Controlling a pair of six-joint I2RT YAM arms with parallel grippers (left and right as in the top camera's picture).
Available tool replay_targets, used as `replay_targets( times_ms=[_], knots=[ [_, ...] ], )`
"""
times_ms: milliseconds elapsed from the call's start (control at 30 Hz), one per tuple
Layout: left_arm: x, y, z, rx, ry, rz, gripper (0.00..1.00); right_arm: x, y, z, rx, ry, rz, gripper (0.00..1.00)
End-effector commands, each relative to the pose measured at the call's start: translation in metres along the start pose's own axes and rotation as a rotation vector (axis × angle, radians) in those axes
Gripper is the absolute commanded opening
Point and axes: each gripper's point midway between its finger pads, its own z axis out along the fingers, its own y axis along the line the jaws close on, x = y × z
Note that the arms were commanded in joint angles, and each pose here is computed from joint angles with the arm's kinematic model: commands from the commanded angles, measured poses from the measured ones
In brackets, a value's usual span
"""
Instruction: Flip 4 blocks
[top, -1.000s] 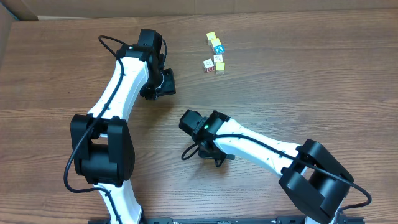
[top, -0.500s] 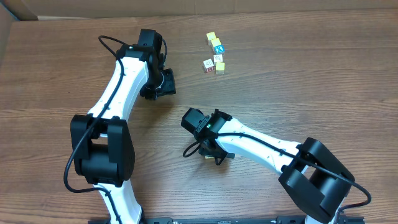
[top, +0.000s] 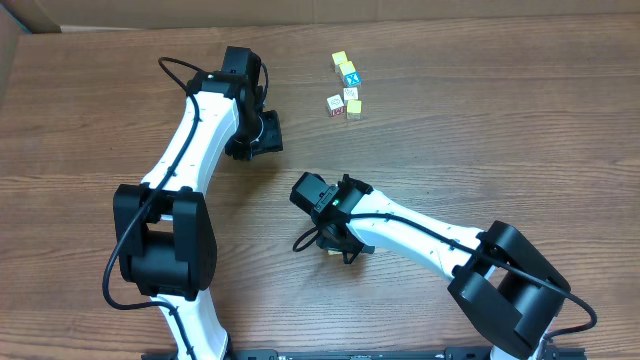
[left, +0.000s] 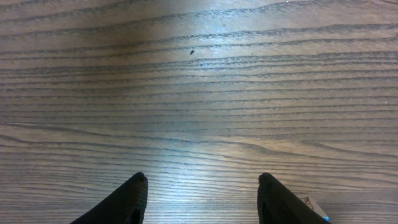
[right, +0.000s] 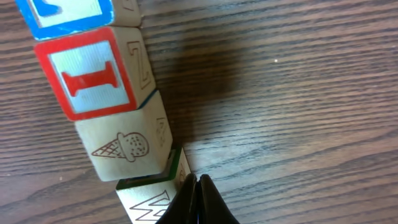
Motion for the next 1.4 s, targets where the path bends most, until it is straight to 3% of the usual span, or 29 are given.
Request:
replay_targets(
  times_ms=[0, 267, 567, 833, 1100, 1367],
  knots=[
    [0.001, 0.001, -0.005, -0.006, -0.012, -0.009, 0.50, 0.001, -0.001, -0.004, -0.014, 0.002, 0.007, 0.04],
    [0.001, 0.001, -0.005, -0.007, -0.012, -0.009, 0.50, -0.001, -0.002, -0.004, -0.005, -0.010, -0.005, 0.04],
    [-0.001, 0.001, -0.005, -0.004, -0.017, -0.008, 0.50, -0.007, 0.003, -0.041, -0.026, -0.021, -0.098, 0.04],
    [0.000, 0.001, -0.005, -0.005, -0.017, -0.008, 0.50, 0.029, 0.007, -0.029, -0.065, 0.117, -0.124, 0.04],
    [0.000, 0.001, -0.005, -0.005, -0.017, -0.008, 0.50, 0.048, 0.013, -0.011, -0.083, 0.117, -0.086, 0.04],
    [-0.001, 0.001, -0.005, -0.005, -0.017, -0.008, 0.49, 0.041, 0.014, -0.006, -0.084, 0.078, -0.086, 0.04]
  ],
)
